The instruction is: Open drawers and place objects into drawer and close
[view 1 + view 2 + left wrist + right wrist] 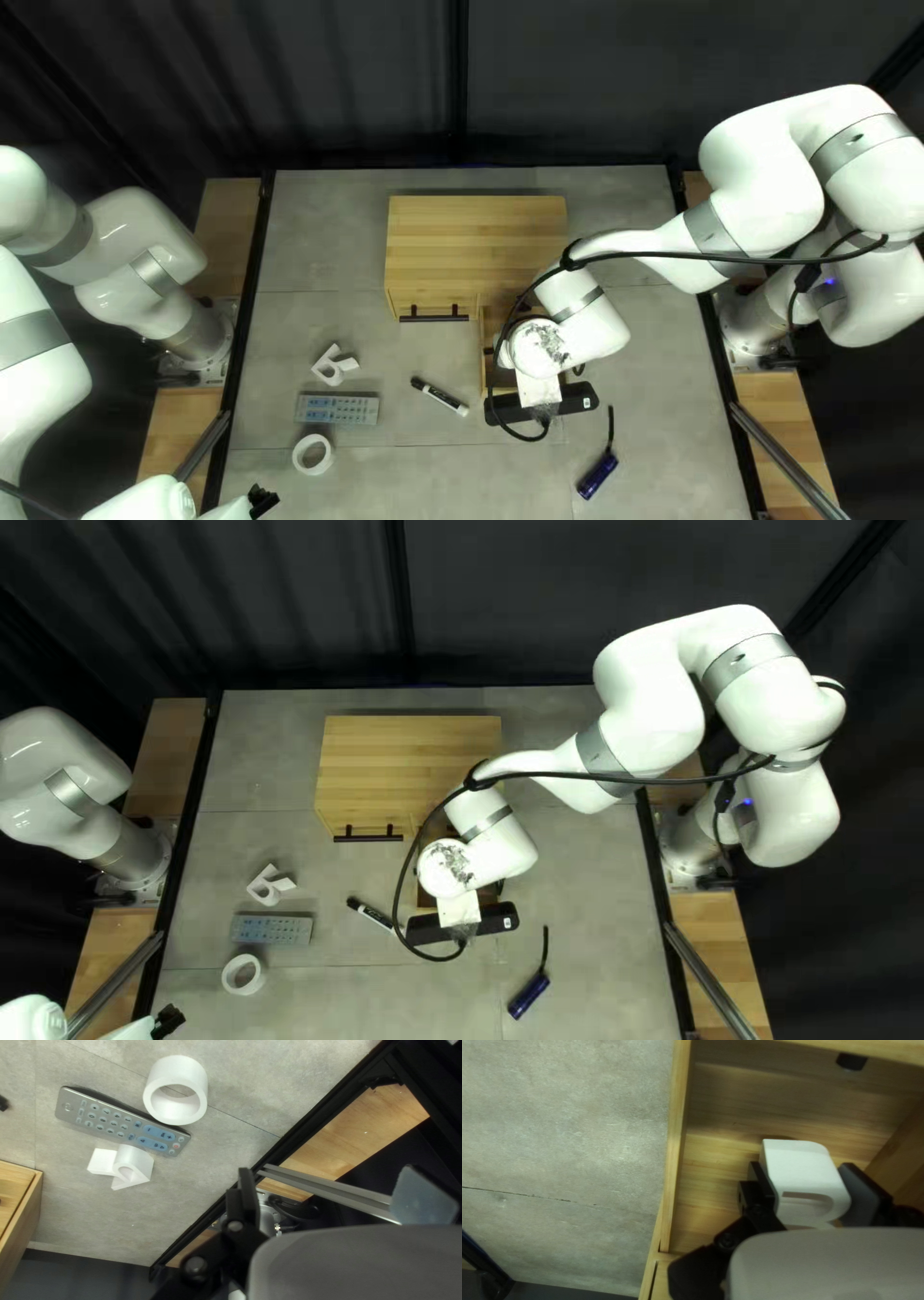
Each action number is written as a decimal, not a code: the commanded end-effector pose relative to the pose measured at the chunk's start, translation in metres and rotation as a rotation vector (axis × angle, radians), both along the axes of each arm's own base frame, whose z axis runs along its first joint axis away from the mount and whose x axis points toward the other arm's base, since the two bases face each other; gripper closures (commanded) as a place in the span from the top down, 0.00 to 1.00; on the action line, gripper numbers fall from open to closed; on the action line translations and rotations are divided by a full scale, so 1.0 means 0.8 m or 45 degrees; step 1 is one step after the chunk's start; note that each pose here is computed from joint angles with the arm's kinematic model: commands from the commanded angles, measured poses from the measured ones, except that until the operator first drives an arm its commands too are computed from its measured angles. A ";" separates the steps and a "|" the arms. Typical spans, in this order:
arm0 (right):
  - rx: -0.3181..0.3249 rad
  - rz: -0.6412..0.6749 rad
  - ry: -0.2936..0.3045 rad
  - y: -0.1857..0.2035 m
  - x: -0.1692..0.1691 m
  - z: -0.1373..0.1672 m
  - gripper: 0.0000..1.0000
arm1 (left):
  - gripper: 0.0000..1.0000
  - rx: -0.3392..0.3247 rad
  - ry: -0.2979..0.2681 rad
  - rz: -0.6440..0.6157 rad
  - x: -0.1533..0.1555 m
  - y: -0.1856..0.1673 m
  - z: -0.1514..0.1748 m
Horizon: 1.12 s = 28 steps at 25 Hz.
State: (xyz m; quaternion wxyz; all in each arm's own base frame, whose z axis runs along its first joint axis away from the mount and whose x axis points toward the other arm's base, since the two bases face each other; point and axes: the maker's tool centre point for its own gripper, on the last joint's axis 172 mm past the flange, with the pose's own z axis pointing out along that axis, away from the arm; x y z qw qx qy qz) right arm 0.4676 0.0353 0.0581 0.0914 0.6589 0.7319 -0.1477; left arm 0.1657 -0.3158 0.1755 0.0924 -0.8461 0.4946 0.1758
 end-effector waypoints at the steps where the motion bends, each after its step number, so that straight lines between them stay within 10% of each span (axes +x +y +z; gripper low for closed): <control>1: -0.007 -0.011 0.004 -0.005 0.002 -0.004 0.04 | 1.00 0.000 0.000 0.000 0.000 0.000 0.000; 28: -0.046 -0.074 -0.005 -0.029 -0.005 -0.004 0.06 | 1.00 0.000 0.000 0.000 0.000 0.000 0.000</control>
